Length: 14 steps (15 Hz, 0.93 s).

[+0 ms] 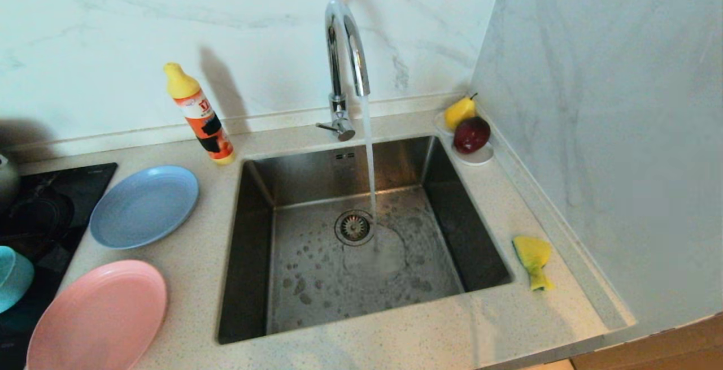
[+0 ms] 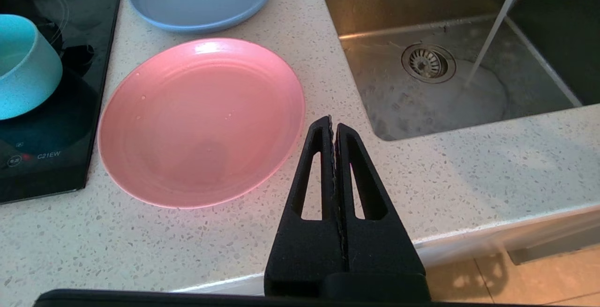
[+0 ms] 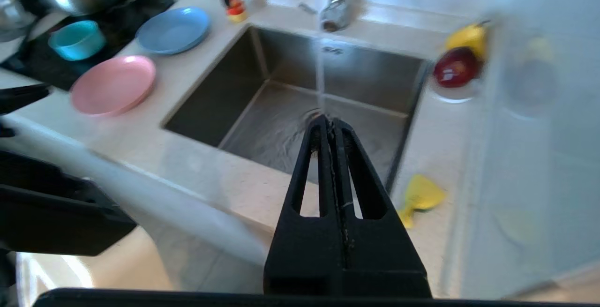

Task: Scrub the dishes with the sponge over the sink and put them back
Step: Pick up a bowl and the sponge

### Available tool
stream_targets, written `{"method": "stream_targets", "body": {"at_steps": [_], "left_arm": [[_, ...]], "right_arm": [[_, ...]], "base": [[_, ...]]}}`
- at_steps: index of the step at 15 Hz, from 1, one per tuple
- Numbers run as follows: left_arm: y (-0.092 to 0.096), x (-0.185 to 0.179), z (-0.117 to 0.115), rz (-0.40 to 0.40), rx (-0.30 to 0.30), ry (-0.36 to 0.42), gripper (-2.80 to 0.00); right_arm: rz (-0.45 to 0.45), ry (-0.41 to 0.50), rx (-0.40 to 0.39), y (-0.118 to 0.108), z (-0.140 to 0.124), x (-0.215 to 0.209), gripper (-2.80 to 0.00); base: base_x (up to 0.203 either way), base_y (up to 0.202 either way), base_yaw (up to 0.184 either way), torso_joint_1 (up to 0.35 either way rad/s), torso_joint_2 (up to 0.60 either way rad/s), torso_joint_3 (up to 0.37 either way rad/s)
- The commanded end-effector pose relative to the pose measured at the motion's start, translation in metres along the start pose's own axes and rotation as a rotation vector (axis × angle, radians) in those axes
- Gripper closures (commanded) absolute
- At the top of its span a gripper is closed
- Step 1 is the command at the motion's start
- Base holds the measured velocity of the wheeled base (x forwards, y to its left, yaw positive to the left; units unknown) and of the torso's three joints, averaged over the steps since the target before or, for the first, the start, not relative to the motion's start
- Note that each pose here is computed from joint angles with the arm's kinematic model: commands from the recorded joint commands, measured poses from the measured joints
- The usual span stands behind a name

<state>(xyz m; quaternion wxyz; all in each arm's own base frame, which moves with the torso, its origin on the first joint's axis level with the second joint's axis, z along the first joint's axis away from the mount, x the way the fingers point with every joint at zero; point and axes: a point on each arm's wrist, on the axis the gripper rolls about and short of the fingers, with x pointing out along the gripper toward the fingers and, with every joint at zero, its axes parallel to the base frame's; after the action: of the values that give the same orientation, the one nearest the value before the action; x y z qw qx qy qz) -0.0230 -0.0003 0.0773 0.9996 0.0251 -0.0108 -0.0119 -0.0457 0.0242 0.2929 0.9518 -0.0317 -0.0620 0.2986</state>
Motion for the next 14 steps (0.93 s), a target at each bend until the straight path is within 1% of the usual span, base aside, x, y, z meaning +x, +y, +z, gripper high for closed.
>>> {"method": "stream_targets", "body": {"at_steps": [1,3,8,10,14], "left_arm": [[0.000,0.001,-0.003,-0.001,0.000,0.012,0.00],[0.000,0.001,-0.003,-0.001,0.000,0.012,0.00],[0.000,0.001,-0.003,-0.001,0.000,0.012,0.00],[0.000,0.001,-0.003,-0.001,0.000,0.012,0.00],[0.000,0.001,-0.003,-0.001,0.000,0.012,0.00]], "right_arm": [[0.029,0.051,0.043,-0.012,0.002,0.017,0.00],[0.066,0.082,0.079,-0.023,0.002,0.028,0.00],[0.112,0.155,0.155,-0.059,0.001,0.059,0.00],[0.146,0.174,0.181,-0.068,0.000,0.068,0.00],[0.223,0.208,0.220,-0.077,-0.003,0.084,0.00]], "base": [[0.000,0.000,0.000,0.000,0.00,0.000],[0.000,0.000,0.000,0.000,0.00,0.000],[0.000,0.000,0.000,0.000,0.00,0.000],[0.000,0.000,0.000,0.000,0.00,0.000],[0.000,0.000,0.000,0.000,0.00,0.000]]}}
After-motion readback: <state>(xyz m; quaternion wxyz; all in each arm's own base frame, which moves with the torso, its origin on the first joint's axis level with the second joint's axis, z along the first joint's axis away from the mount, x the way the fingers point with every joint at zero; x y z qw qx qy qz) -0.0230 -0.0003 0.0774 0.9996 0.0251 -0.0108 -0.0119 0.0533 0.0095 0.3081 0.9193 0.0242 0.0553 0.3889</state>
